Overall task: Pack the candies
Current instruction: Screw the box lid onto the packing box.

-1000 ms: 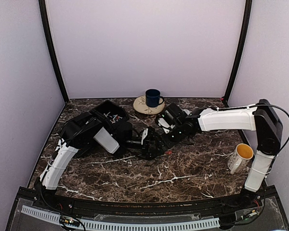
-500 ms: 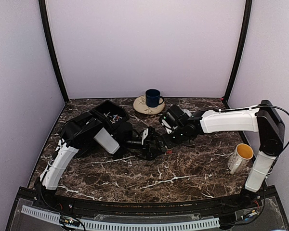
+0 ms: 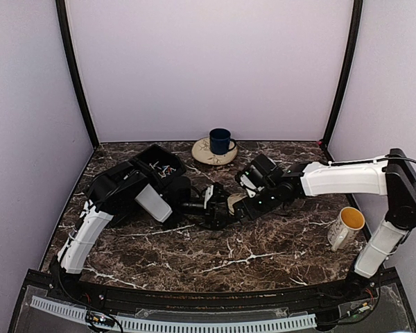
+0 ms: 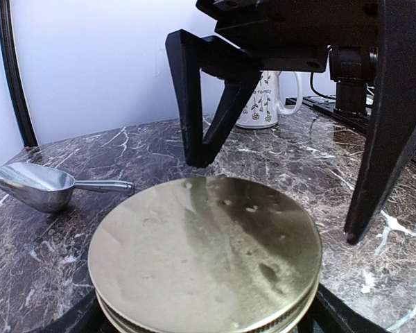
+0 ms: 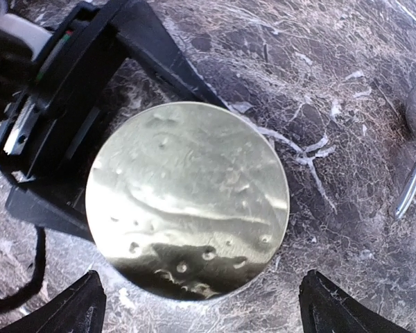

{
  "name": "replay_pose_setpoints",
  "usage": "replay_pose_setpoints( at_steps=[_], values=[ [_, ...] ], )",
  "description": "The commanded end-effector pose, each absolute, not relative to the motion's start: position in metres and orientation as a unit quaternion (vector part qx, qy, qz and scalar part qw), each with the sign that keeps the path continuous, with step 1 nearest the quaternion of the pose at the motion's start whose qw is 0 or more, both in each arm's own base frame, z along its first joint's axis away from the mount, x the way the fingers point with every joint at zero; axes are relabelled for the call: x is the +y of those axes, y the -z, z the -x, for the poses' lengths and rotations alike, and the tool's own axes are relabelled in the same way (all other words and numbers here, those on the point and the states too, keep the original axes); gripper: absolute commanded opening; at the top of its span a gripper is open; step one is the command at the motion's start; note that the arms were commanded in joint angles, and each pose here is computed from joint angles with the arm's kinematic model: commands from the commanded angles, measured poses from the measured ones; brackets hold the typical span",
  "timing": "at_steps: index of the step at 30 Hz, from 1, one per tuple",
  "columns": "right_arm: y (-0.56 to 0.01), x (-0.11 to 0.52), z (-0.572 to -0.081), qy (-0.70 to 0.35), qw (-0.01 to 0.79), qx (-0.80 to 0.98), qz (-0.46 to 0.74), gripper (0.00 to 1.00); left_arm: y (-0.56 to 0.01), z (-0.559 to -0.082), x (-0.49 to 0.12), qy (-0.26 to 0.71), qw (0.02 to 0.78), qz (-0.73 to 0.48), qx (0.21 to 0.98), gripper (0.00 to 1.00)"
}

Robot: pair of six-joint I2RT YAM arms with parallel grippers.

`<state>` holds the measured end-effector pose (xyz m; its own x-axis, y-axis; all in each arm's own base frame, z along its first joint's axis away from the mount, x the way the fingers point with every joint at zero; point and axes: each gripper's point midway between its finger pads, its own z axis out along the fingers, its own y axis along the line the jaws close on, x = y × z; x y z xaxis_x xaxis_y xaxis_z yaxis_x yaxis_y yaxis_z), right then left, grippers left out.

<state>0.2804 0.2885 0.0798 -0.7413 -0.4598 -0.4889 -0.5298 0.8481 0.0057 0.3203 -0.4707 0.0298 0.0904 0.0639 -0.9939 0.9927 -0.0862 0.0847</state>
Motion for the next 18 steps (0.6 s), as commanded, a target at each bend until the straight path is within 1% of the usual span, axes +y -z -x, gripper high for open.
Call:
replay_pose_setpoints(
  at_steps=[1,5,8,14,16,18],
  values=[
    [-0.093,0.290,-0.266,-0.095,0.246,0.916,0.303,0.97,0.117,-0.276,-0.430,0.460,0.328,-0.563,0.603,0.86],
    [-0.107,0.280,-0.260,-0.097,0.271,0.900,0.328,0.97,0.118,-0.275,-0.430,0.462,0.325,-0.564,0.602,0.86],
    [-0.120,0.281,-0.264,-0.124,0.299,0.885,0.334,0.97,0.117,-0.275,-0.430,0.465,0.324,-0.565,0.600,0.86],
    [-0.150,0.293,-0.292,-0.194,0.367,0.851,0.322,0.97,0.116,-0.274,-0.431,0.467,0.323,-0.565,0.599,0.86],
    [-0.156,0.297,-0.303,-0.217,0.378,0.845,0.310,0.99,0.116,-0.275,-0.431,0.467,0.323,-0.564,0.599,0.86],
    [-0.158,0.302,-0.317,-0.240,0.380,0.844,0.294,0.97,0.115,-0.275,-0.431,0.468,0.324,-0.564,0.599,0.86]
  ],
)
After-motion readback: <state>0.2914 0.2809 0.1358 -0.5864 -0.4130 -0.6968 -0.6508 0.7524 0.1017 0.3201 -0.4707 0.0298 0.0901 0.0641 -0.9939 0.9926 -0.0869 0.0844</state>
